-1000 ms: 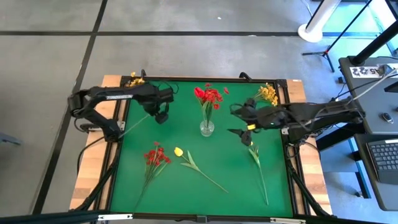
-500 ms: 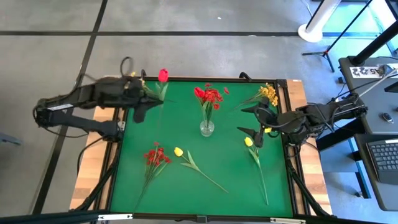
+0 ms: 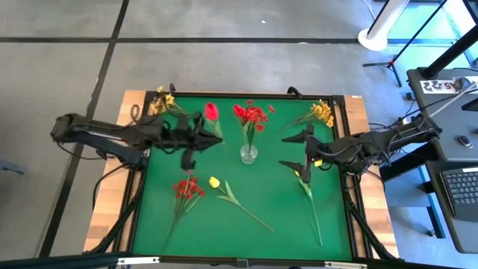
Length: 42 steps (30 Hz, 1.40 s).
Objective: Sort flowers into vase by color
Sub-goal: Put the red flower into the transparent vase
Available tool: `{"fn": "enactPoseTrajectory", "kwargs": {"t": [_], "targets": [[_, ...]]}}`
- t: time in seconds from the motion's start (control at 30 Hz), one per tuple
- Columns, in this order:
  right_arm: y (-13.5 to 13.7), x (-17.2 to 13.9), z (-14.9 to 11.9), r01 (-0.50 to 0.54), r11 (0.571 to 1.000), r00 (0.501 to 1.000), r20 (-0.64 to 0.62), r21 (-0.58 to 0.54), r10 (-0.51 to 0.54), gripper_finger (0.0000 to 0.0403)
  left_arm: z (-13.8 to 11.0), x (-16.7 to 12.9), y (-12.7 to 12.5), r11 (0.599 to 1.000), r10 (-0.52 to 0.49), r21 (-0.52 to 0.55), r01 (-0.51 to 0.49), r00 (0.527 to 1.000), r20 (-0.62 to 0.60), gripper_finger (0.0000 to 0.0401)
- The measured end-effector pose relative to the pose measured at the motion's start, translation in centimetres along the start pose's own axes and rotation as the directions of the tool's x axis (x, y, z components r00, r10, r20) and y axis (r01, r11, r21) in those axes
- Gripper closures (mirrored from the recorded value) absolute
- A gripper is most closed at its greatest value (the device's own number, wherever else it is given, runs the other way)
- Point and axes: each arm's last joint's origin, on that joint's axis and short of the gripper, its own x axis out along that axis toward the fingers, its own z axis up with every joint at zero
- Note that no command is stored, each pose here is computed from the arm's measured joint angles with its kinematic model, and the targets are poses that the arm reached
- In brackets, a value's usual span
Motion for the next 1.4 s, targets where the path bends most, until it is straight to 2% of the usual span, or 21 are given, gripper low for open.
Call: {"fn": "enactPoseTrajectory", "kwargs": {"t": [0.2,0.37,0.67,0.8,1.07,1.4], "targets": [[0.1,0.3,-0.5,-0.009,1.0,1.0,0.012,0.006,0.009,0.0056,-2.2,3.0,2.2,0.991,0.107,0.08,-0.111,0.993,0.045,0.0401],[0.1,0.3,-0.4,-0.009,1.0,1.0,0.014,0.001,0.009,0.0056,-4.0,4.6,4.7,0.975,0.202,0.095,-0.203,0.979,0.021,0.0401],[0.3,0.4,-0.5,-0.035,0.999,0.999,0.008,-0.014,0.035,0.0056,-5.9,5.9,7.1,0.96,0.26,0.103,-0.261,0.965,0.023,0.0401],[0.3,0.5,-0.6,-0.035,0.999,0.999,0.002,-0.039,0.035,0.0056,-6.7,6.2,7.8,0.955,0.279,0.111,-0.275,0.96,-0.016,0.0401],[0.3,0.4,-0.6,-0.034,0.998,0.999,0.003,-0.056,0.034,0.0056,-9.2,6.9,7.9,0.954,0.287,0.125,-0.273,0.951,-0.116,0.0397],[0.3,0.4,-0.6,-0.033,0.999,0.999,0.002,0.007,0.033,0.0056,-11.2,6.8,5.9,0.96,0.269,0.149,-0.237,0.93,-0.249,0.0318]]}}
